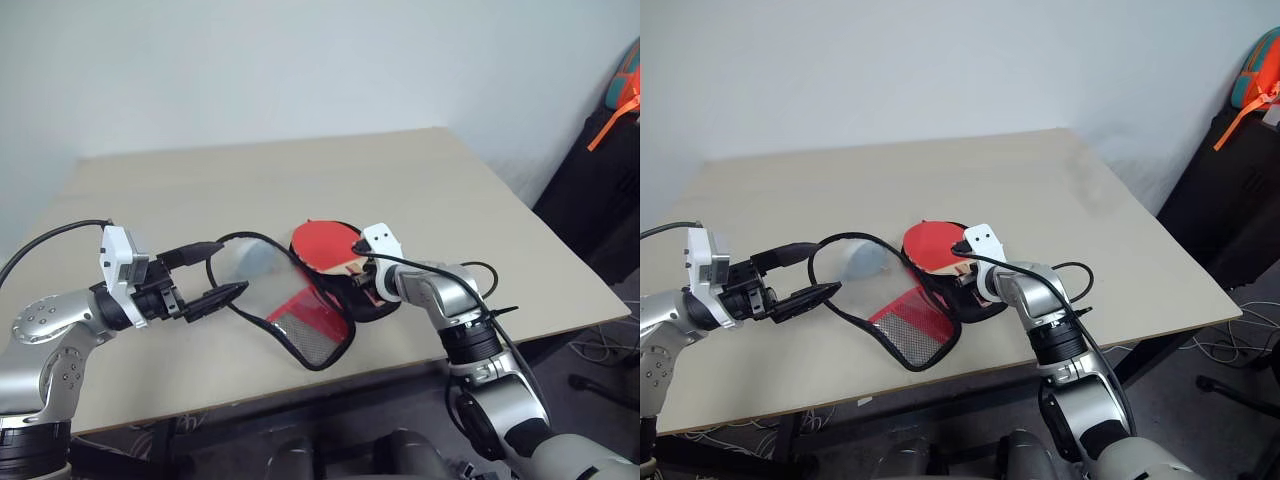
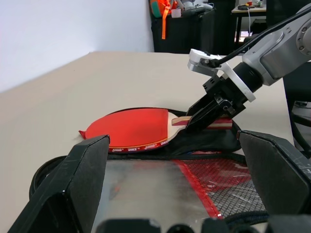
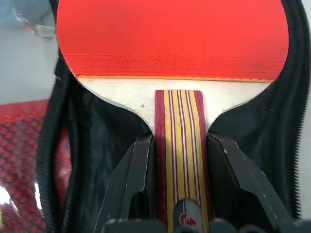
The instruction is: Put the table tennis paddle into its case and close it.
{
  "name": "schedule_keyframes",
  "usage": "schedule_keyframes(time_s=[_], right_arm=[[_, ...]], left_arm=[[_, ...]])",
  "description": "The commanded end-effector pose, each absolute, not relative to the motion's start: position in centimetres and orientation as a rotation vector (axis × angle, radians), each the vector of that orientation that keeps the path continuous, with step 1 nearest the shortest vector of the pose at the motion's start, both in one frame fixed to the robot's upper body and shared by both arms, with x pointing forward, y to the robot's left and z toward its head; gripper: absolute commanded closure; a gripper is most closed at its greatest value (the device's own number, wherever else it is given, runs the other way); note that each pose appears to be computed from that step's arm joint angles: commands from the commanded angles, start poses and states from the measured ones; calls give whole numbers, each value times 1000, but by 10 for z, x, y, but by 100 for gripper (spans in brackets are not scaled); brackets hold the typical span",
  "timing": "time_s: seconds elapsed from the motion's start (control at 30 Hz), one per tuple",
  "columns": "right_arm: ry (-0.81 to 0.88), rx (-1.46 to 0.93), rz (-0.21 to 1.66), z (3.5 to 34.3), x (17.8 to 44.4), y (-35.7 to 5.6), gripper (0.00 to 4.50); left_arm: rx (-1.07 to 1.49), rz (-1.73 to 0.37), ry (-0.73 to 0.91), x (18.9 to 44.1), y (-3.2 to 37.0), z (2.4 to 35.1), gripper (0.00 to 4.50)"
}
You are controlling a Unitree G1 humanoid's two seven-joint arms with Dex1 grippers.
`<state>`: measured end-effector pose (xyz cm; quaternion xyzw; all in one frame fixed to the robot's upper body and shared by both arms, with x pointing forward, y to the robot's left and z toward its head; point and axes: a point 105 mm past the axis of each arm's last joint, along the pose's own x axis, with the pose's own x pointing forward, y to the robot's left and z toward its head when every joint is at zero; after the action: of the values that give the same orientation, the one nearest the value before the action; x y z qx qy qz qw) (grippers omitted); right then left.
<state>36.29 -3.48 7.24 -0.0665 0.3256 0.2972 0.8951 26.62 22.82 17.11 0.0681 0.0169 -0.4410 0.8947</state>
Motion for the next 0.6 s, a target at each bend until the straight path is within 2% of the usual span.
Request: schedule_keyframes(time_s=[0.03, 0.33, 0.6], right_arm=[[600, -161, 616, 90, 366, -34, 333], [631, -150, 610, 80, 363, -30, 333], [621, -123, 621, 89, 365, -11, 333]], left_arm=[[173, -917, -6, 266, 227, 182, 0], [173, -921, -8, 267, 226, 182, 0], [174, -917, -9, 267, 226, 182, 0]])
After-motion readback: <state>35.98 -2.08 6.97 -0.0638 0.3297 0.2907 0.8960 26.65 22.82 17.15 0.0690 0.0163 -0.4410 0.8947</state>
